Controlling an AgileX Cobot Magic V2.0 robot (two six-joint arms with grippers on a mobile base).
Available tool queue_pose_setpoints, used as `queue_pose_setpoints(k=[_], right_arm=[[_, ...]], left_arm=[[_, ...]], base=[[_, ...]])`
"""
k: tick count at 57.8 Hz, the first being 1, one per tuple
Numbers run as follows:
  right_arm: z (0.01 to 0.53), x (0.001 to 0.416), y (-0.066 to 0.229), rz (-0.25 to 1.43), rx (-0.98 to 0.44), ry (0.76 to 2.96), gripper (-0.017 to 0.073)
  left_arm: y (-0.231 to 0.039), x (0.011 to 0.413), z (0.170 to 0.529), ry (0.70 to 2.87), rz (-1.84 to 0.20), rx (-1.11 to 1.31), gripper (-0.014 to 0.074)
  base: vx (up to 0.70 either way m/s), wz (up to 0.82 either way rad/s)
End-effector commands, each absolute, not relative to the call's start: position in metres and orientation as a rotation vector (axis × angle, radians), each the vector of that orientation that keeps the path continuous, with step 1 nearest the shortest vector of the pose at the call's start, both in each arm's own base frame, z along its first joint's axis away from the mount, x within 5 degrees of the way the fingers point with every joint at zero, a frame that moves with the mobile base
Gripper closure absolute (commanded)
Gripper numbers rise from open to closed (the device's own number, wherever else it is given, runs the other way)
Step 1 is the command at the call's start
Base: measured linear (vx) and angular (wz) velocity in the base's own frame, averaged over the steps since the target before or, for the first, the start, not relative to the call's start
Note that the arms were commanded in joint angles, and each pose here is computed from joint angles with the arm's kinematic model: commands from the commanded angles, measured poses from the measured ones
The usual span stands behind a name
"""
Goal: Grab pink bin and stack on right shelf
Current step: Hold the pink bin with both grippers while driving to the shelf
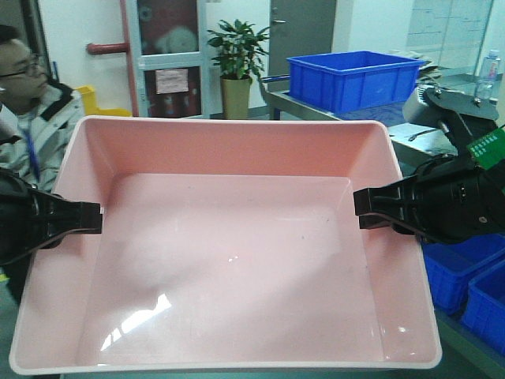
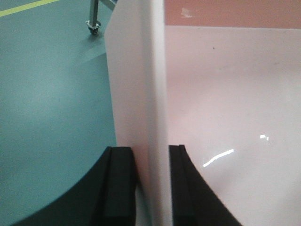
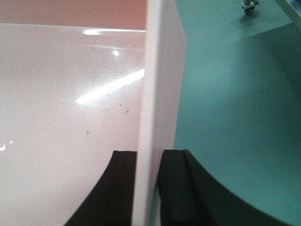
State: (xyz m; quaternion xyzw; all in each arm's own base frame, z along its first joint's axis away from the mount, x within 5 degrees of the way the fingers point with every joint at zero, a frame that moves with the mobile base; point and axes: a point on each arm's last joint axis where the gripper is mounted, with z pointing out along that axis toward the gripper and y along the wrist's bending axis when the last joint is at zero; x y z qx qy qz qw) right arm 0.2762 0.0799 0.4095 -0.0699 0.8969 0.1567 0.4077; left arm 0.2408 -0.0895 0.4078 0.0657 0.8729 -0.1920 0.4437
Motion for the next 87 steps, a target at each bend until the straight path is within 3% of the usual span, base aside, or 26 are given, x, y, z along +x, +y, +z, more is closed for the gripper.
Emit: queue_pose_setpoints(k=[1,58,87], right_arm=[[0.4343,0.2725,0.0690,0.324,-0.167,2.113,0.0571],[0.4344,0.2725,0.0690,0.324,-0.167,2.113,0.0571],[0.4345,0.2726,0.0690,0.324,-0.167,2.112,0.0571]], left_arm=[[-0.0823,0.2349,0.4357,2.001,-0.463,0.141,0.0595],[-0.0823,0.2349,0.4357,2.001,-0.463,0.141,0.0595],[-0.0823,0.2349,0.4357,2.001,-0.463,0.141,0.0595]], base=[[0.38,-0.24],[0.44,0.10],[0.43,-0.58]])
